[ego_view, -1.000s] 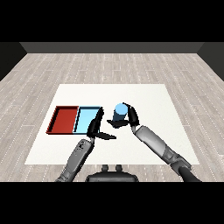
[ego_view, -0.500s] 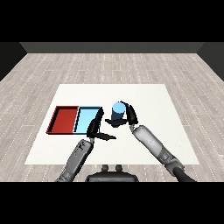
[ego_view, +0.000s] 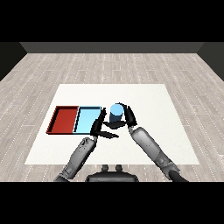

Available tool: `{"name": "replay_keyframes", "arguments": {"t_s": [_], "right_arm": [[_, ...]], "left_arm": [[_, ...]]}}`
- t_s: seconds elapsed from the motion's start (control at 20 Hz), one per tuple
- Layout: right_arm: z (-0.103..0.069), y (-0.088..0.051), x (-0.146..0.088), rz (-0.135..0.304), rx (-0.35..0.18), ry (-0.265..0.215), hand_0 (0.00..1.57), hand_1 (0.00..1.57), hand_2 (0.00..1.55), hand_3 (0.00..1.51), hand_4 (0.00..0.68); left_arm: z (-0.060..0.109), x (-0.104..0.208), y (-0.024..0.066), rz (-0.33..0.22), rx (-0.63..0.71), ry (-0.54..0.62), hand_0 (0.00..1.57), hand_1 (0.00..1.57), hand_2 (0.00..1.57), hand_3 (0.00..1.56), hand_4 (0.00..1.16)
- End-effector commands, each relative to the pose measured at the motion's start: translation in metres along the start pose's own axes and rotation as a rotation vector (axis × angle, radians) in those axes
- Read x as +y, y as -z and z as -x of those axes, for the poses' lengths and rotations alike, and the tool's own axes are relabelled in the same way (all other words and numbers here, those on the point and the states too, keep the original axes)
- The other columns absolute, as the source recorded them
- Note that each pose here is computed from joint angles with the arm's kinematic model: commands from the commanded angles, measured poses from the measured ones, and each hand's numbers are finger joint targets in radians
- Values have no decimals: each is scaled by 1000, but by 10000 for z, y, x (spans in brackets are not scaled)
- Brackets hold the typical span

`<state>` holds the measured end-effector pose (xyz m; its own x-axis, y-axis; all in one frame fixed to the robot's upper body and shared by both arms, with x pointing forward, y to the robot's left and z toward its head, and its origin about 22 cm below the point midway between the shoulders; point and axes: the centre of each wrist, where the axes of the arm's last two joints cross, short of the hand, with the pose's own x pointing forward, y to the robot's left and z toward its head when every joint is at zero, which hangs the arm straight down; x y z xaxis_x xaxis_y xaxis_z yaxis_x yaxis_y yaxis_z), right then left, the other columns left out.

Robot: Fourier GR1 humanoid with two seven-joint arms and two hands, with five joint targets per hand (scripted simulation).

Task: Pick the blue can and put it in the blue box

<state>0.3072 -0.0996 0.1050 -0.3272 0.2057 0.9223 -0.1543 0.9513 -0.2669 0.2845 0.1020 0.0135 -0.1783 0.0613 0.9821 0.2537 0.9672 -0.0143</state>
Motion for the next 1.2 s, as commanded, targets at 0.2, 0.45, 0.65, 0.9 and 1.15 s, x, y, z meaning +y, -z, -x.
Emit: {"name": "replay_keyframes", "arguments": {"t_s": [0.2,0.45,0.65,0.9,1.15], "right_arm": [[45,-18,31,-15,-4,1,1486,1486,1455,1385,576],[60,-31,56,-43,8,4,1489,1489,1453,1379,564],[35,-130,124,-49,-6,-9,1501,1501,1456,1375,544],[-65,-16,250,-66,-16,14,1491,1491,1456,1379,546],[-130,-102,331,-93,-47,35,1396,1396,1446,1382,573]], "left_arm": [[1,1,265,6,17,-2,0,0,0,0,0],[110,-132,63,1,39,28,0,0,0,0,0],[-94,-93,193,0,26,1,0,0,0,0,0],[143,-209,-27,33,8,-10,0,0,0,0,0],[63,-347,82,37,-8,-54,0,0,0,0,0]]}}
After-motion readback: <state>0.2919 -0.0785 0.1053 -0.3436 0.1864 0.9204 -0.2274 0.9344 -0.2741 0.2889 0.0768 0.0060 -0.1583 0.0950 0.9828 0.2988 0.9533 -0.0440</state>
